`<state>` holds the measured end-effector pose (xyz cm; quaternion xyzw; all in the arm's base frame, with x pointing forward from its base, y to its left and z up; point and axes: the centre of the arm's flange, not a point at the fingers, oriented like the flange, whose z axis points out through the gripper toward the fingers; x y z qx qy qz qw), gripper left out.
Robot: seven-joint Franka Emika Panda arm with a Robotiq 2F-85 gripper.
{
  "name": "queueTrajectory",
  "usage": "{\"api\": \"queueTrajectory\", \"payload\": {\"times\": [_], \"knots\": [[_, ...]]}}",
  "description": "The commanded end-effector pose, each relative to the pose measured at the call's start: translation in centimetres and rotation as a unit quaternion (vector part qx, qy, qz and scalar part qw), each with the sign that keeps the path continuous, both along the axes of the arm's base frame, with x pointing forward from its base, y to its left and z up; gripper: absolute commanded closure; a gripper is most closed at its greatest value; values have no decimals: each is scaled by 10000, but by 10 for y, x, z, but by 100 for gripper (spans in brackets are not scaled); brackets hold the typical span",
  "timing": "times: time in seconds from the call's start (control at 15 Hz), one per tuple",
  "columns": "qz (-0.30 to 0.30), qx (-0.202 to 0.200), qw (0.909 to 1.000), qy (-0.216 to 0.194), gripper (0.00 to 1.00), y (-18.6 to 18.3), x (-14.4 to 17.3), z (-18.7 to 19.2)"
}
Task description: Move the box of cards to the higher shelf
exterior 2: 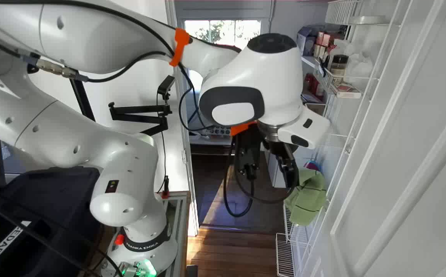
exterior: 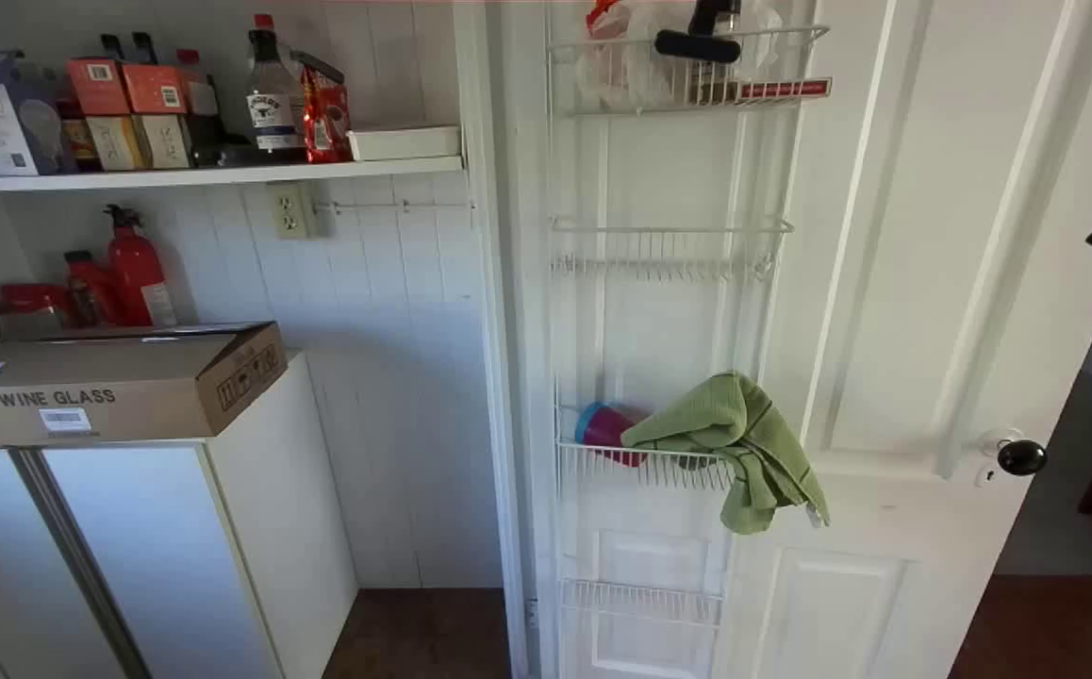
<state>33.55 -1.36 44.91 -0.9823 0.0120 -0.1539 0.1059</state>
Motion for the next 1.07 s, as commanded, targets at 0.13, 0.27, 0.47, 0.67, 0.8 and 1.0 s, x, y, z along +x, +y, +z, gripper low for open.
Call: {"api": "queueTrajectory", "payload": {"times": [0.13,0.27,0.47,0.67,0.8,1.0], "knots": [[17,1,9998,205,0,1,-4,-17],[17,-1,9997,228,0,2,-3,-19],[61,869,9962,-20,0,0,20,-24],[49,1626,9863,-259,0,2,47,-22],[18,2132,9760,-449,0,5,62,-26],[14,2876,9549,-743,0,15,78,-29]]}}
